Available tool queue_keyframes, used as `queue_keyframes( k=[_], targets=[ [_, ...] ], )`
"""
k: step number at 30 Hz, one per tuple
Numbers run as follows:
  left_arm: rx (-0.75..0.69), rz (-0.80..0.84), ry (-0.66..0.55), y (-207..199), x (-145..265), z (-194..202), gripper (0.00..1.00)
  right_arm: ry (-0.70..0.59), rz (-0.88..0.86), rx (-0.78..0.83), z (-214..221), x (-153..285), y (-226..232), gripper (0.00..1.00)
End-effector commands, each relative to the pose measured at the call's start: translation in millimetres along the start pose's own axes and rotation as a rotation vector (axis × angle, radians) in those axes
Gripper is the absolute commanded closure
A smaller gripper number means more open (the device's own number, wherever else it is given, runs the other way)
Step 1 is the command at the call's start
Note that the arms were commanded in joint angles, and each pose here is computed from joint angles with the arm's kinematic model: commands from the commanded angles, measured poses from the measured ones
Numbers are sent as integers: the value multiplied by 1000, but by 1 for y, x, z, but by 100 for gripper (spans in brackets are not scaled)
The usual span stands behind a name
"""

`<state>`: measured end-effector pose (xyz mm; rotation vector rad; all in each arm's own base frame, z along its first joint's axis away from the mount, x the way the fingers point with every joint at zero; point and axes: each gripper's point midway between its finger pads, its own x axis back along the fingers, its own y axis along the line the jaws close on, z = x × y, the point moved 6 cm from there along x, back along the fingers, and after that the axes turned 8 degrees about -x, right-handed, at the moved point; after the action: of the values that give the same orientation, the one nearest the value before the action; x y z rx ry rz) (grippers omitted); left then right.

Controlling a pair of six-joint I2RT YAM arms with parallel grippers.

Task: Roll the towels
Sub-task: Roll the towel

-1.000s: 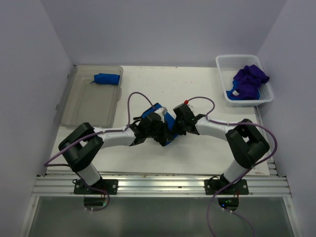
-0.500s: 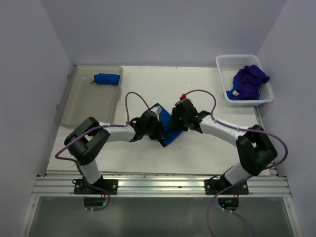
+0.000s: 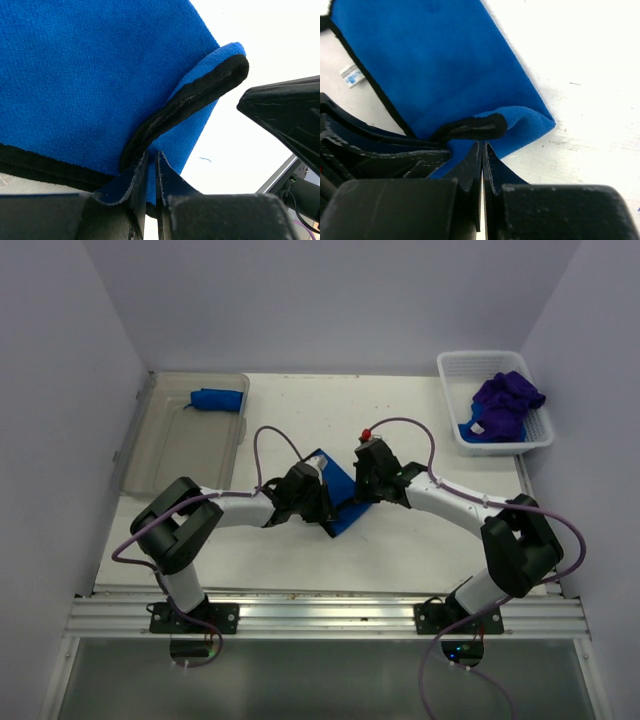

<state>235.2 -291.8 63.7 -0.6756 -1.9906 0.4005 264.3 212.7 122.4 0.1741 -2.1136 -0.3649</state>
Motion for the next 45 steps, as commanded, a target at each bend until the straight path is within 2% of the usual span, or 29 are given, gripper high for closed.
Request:
queue_keyframes(
  k=[1,11,17,19,23,26,32,36,42,45],
  targets=[
    [-24,-12,-16,-1,3,-8,86,-11,36,36,3,-1,-9,100],
    [-52,-5,1,-2,4,-8,86,-22,63,42,-16,-31,-3,100],
    [-75,14,18,-3,4,-7,86,43,145,22,1,-55,-35,100],
    [-88,-4,11,-3,9,-10,86,37,144,19,7,-51,-41,100],
    [-153,-5,30,-6,15,-13,85,107,110,1,46,-39,-57,100],
    [-180,-10,69,-5,17,-10,84,155,81,30,73,-26,-56,100],
    [-236,-4,100,-7,20,-12,84,206,9,-33,104,3,-55,100],
    [-246,38,117,-13,16,-12,84,184,-84,-37,101,24,-34,100],
    [-254,60,137,-18,14,-9,84,100,14,16,81,29,-32,100],
    [-254,52,148,-15,15,-4,84,114,79,45,81,22,-38,100]
  ],
)
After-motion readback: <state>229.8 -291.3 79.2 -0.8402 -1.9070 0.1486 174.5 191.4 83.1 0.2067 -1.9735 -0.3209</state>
